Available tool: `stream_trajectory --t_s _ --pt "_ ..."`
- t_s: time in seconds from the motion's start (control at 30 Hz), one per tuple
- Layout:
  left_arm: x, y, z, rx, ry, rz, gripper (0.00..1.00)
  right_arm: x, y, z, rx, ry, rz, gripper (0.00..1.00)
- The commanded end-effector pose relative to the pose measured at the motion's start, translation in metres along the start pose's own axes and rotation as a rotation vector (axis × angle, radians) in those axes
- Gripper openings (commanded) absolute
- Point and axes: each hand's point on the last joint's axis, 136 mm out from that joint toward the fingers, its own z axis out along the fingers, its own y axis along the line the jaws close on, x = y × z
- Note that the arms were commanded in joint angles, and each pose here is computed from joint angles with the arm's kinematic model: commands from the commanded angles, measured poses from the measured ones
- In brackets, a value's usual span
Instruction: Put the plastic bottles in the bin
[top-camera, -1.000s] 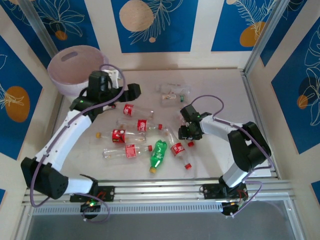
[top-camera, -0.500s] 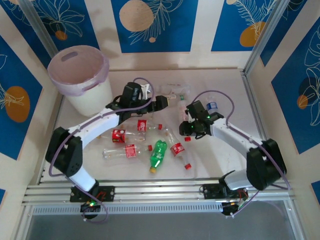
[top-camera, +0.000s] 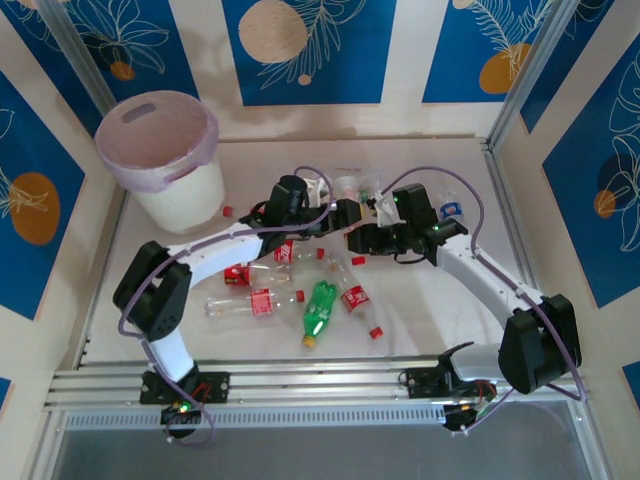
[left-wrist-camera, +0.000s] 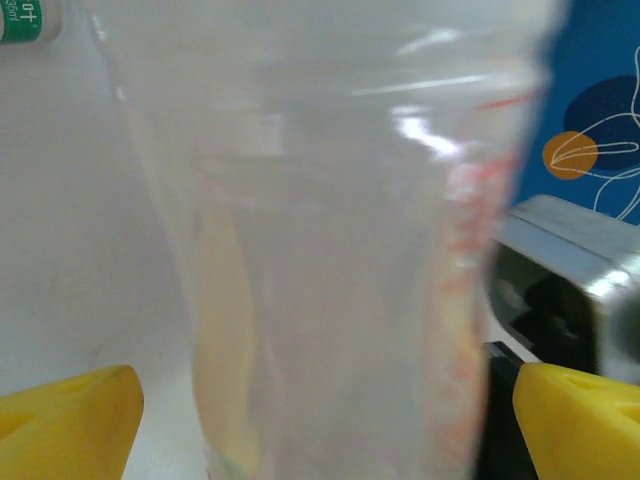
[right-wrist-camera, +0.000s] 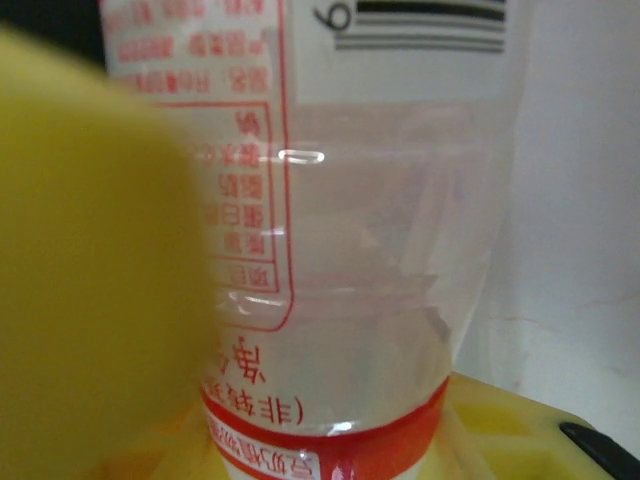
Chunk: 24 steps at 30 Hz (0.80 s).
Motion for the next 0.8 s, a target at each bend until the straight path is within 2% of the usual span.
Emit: stream_trajectory --t_s 0.0,0.17,0.27,0.37,0.47,0.63,0.77 --pt "-0.003 -0.009 0.005 0.05 -0.015 -0.005 0.89 -0.005 0.026 -0.007 -0.114 -0.026 -0.063 0.43" --pt "-0.007 -0.011 0.008 0.059 -0.02 -0.01 0.63 -0.008 0.029 -0.008 -0.13 -0.033 -0.066 0.43" --pt "-0.008 -0.013 0.008 0.056 -0.022 -0.004 0.52 -0.009 0.027 -0.009 -0.125 -0.031 -0.058 0.49" --pt "-0.012 -0.015 0.007 0.053 -0.024 0.006 0.46 -0.009 0.026 -0.014 -0.126 -0.028 -0.047 0.66" --pt "-0.021 -0.018 0.005 0.046 -0.035 0.029 0.46 -0.01 0.021 -0.027 -0.098 -0.046 -0.036 0.85" --pt "-0.049 -0.03 -0.008 0.014 -0.061 0.115 0.46 -0.012 0.003 -0.065 -0.009 -0.104 -0.008 0.88" --pt "-0.084 -0.047 -0.033 -0.01 -0.118 0.199 0.46 -0.016 -0.031 -0.092 0.171 -0.149 0.057 0.87"
